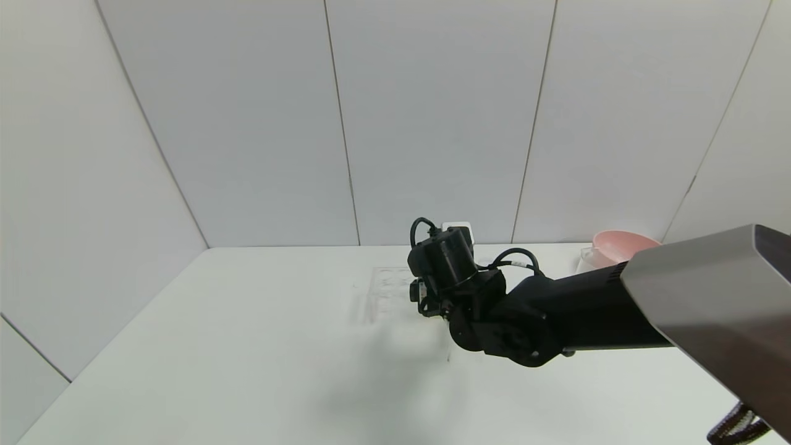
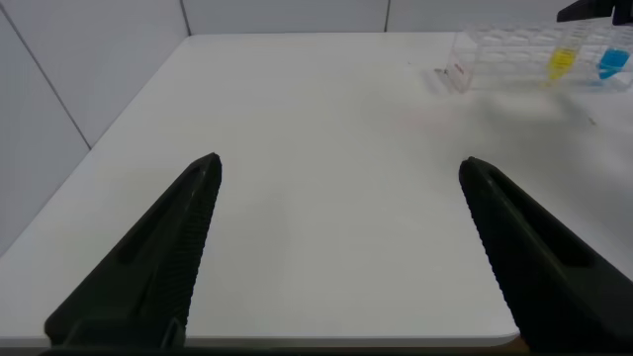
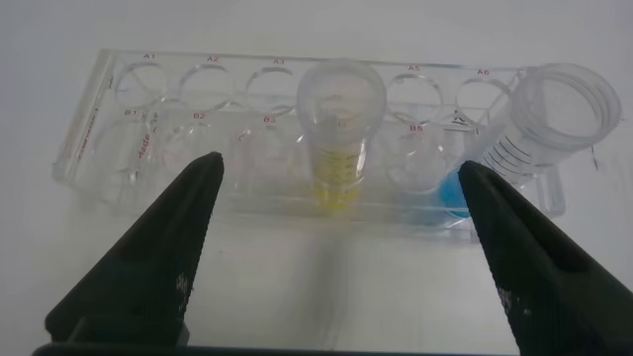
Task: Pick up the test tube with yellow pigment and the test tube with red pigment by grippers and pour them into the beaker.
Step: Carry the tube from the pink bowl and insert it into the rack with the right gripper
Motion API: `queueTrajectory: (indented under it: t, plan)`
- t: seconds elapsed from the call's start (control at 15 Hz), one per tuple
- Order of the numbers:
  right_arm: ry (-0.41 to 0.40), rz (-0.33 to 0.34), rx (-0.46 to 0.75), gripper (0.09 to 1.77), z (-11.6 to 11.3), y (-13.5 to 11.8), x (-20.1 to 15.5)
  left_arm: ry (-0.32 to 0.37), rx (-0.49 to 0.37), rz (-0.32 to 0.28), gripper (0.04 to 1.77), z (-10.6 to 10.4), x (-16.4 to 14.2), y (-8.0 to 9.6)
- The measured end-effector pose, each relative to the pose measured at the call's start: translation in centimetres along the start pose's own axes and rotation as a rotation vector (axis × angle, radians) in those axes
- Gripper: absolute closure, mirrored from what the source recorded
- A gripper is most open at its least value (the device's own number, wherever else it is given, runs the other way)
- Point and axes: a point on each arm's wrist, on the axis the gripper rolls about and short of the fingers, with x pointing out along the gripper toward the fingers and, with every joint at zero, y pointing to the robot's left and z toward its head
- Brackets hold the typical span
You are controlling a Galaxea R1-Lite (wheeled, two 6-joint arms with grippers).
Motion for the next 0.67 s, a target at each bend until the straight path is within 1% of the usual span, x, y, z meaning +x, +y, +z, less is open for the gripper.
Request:
queueTrajectory:
  t: [0.2, 0.67]
  plan:
    - [-0.001, 0.008, -0.001, 0.16, 0.1, 0.1, 1.1, 0.0, 0.0, 0.0, 0.09, 0.0, 0.0, 0.0]
    - [-0.001, 0.01, -0.009, 0.16, 0.0, 0.2, 1.8, 0.0, 0.0, 0.0, 0.09, 0.0, 0.0, 0.0]
